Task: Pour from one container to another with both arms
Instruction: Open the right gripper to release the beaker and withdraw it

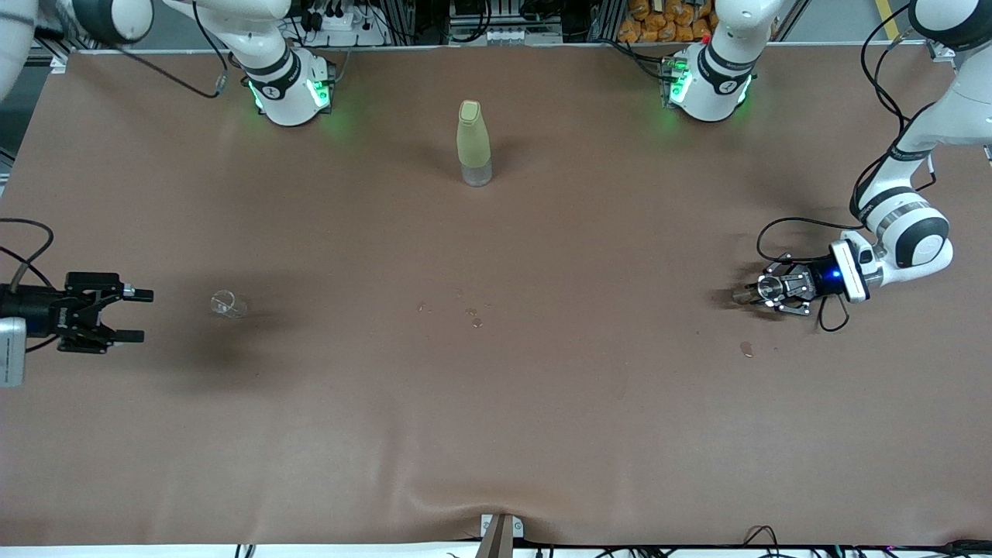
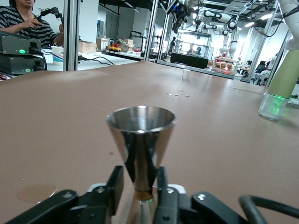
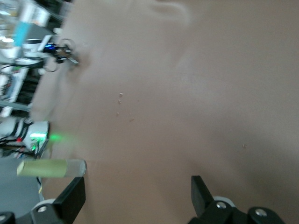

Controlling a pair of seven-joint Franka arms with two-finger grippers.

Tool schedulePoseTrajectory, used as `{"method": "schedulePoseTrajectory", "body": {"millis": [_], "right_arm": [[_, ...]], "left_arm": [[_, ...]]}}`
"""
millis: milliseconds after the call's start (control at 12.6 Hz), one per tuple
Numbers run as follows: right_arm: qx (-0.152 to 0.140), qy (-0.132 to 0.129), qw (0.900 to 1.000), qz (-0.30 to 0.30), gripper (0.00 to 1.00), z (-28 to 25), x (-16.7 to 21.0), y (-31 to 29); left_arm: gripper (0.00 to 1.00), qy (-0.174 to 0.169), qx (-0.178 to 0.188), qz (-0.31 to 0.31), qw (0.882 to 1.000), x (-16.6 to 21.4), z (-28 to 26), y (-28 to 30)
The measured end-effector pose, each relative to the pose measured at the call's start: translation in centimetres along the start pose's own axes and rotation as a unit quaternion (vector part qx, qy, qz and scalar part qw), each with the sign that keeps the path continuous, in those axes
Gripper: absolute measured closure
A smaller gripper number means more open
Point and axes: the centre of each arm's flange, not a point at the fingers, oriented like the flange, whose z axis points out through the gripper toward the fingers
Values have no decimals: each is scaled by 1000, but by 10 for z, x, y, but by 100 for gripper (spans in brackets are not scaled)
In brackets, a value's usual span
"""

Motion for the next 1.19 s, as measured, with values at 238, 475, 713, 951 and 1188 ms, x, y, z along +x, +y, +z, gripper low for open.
{"method": "schedulePoseTrajectory", "body": {"millis": [238,475,713,951,1188], "right_arm": [[-86,-51,992,72,0,-14,25,-69],[-184,-96,967,146,0,-25,29,-109],[-291,-118,927,208,0,-40,30,-152],[-346,-117,906,214,0,-60,17,-183],[-362,-83,903,217,0,-90,-4,-196]], "left_arm": [[58,0,-1,-2,1000,1,1,-1],[47,-1,-2,-8,1000,4,1,-2],[29,-9,-9,-20,1000,8,0,-3],[0,-22,-13,-29,999,20,-5,-5],[0,-72,-25,-54,996,53,-25,-7]]}}
